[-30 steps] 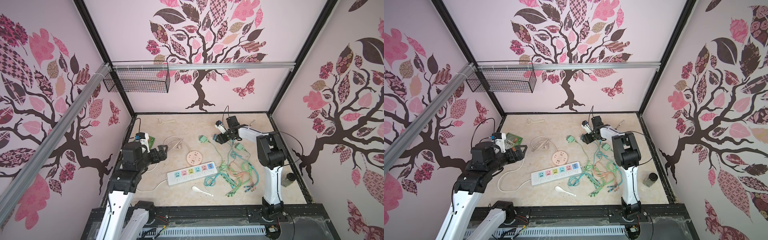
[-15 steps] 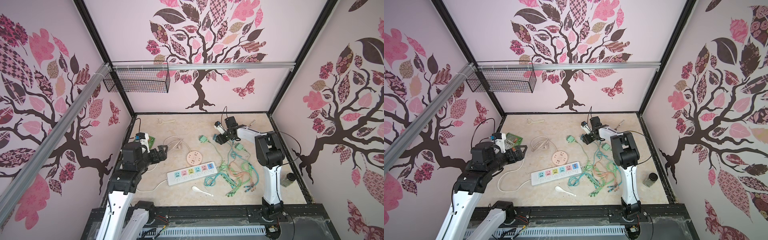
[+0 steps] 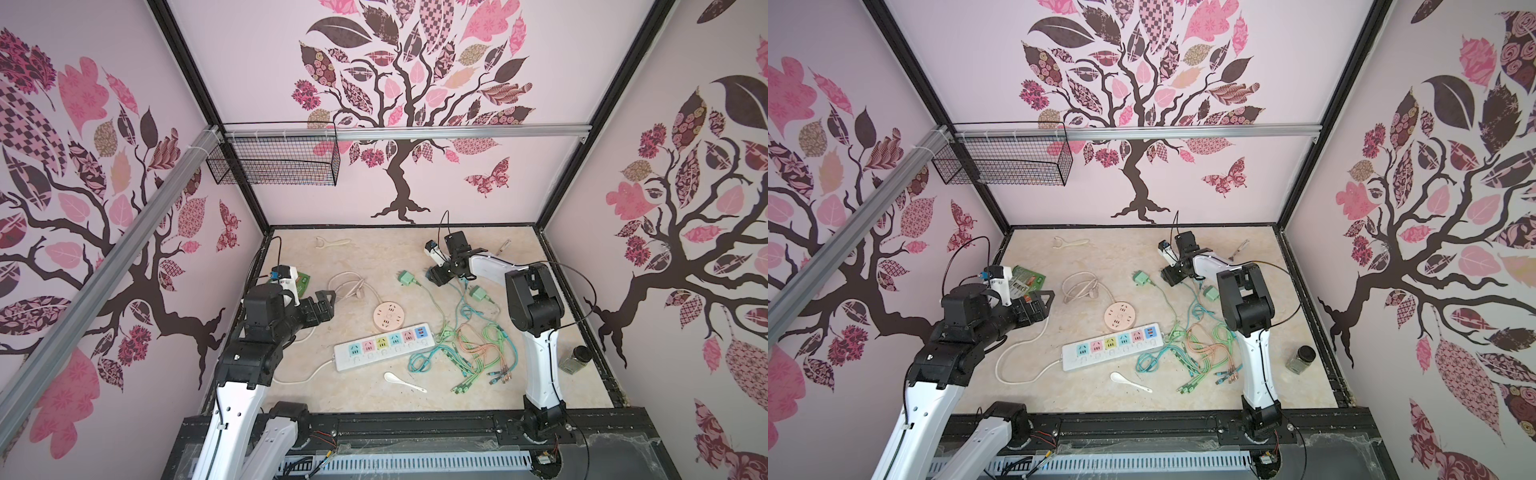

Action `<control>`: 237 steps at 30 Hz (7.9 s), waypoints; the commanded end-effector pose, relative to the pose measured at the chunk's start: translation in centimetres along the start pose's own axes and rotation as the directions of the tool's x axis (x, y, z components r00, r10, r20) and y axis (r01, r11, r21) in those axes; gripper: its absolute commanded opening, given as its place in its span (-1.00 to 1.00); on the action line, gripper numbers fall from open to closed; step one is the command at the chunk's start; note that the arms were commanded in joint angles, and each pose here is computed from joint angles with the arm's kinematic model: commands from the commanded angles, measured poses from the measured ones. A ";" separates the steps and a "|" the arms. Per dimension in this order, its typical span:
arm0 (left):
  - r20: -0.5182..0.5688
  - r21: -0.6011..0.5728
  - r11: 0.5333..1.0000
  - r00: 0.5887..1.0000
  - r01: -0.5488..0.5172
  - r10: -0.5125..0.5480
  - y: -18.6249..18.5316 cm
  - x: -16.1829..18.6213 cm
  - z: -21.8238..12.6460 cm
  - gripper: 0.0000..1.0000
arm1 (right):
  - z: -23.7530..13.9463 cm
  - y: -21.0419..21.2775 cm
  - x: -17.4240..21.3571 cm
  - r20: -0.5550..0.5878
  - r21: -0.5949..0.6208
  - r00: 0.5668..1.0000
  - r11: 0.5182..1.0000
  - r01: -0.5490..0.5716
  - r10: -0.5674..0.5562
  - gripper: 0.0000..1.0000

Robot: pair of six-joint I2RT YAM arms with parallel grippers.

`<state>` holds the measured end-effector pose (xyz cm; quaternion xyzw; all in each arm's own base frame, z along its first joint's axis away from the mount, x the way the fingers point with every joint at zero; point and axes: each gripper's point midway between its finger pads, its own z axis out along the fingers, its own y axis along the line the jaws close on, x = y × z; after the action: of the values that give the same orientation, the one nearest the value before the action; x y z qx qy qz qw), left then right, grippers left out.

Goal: Insert the plug

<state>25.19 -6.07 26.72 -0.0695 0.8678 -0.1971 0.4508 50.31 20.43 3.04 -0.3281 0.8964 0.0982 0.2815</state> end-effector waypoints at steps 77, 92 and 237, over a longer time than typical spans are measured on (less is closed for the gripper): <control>-0.319 0.684 0.703 0.946 0.194 0.049 -17.2 -0.9 -1.6 0.59 | -32.3 25.7 -8.0 0.667 -0.248 0.735 0.893 0.374 -0.123 -0.52; -0.384 0.704 0.680 0.915 0.205 0.122 -18.5 1.2 -1.3 0.29 | -31.9 28.4 -8.0 0.666 -0.236 0.726 0.877 0.418 -0.168 -0.53; 0.194 0.621 0.771 0.981 -0.142 0.024 -15.7 3.6 -1.6 0.24 | -38.8 23.0 -8.8 0.680 -0.598 0.547 0.801 0.028 0.488 -0.81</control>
<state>20.42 -22.44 35.01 0.1343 0.6577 -0.4963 0.5506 24.00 29.40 38.23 -0.1582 0.6278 0.5667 0.5096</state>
